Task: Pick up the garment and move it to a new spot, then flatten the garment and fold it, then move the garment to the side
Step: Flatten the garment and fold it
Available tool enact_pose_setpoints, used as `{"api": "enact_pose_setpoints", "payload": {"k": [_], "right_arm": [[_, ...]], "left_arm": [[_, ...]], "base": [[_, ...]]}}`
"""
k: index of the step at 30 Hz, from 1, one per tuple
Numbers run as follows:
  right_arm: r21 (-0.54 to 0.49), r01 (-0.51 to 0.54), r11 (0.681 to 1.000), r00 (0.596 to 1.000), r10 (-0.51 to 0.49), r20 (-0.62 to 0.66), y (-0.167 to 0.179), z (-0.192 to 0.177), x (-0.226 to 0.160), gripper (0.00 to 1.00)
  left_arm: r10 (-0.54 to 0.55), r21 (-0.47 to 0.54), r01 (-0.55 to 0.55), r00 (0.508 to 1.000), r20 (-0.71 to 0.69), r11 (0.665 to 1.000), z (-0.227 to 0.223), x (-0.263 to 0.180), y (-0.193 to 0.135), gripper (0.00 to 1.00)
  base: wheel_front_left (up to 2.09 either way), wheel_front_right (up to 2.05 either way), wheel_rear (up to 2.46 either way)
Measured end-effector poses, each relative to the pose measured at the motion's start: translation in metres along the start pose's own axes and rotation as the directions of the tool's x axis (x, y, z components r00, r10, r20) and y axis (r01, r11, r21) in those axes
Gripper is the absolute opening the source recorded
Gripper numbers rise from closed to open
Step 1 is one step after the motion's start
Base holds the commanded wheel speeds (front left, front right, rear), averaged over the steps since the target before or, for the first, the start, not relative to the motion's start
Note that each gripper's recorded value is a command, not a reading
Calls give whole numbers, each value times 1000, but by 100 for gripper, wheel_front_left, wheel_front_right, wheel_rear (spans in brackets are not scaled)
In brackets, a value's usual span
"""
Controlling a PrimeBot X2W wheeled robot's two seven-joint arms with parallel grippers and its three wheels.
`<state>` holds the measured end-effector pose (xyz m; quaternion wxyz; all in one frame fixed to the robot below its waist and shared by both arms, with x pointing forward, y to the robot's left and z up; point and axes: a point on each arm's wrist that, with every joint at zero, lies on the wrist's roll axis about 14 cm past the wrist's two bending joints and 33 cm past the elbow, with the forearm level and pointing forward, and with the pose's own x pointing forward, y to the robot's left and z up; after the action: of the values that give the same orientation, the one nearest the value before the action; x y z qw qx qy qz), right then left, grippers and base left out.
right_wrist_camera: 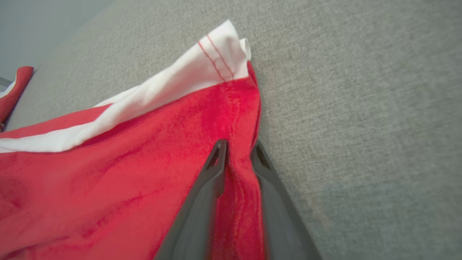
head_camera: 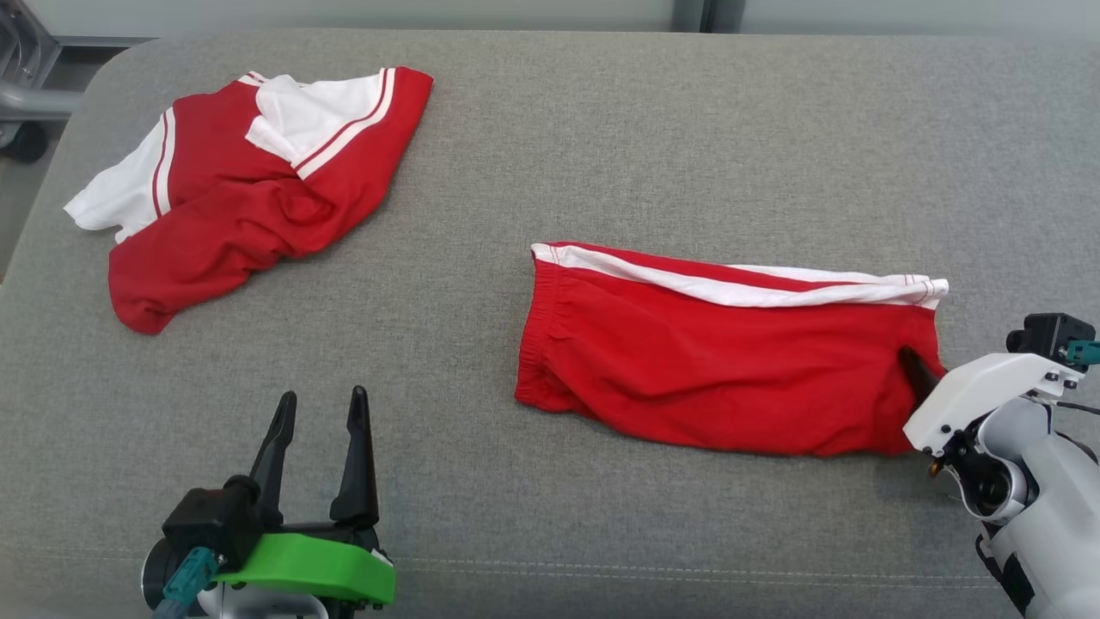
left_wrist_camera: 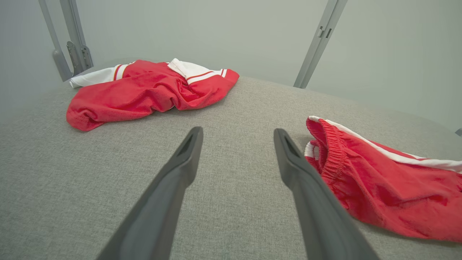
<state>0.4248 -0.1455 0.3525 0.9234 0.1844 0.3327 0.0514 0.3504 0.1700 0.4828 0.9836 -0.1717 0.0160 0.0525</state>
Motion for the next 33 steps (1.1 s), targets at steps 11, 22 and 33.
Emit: {"api": "enact_pose_setpoints", "payload": {"k": [11,22,33], "right_arm": [[61,-24,998,998,21,51,-1,22,-2,0],[19,126,992,985,-127,117,-70,61,-27,0],[50,-64,997,985,55,163,-5,81,-19,0]], "left_arm": [[9,-1,-9,1000,14,1000,4,1,3,100],[-31,-9,32,999,18,999,3,3,-10,100],[-63,-16,63,998,13,998,1,1,-21,100]], "base": [[0,0,0],[0,0,0],[0,0,0]]}}
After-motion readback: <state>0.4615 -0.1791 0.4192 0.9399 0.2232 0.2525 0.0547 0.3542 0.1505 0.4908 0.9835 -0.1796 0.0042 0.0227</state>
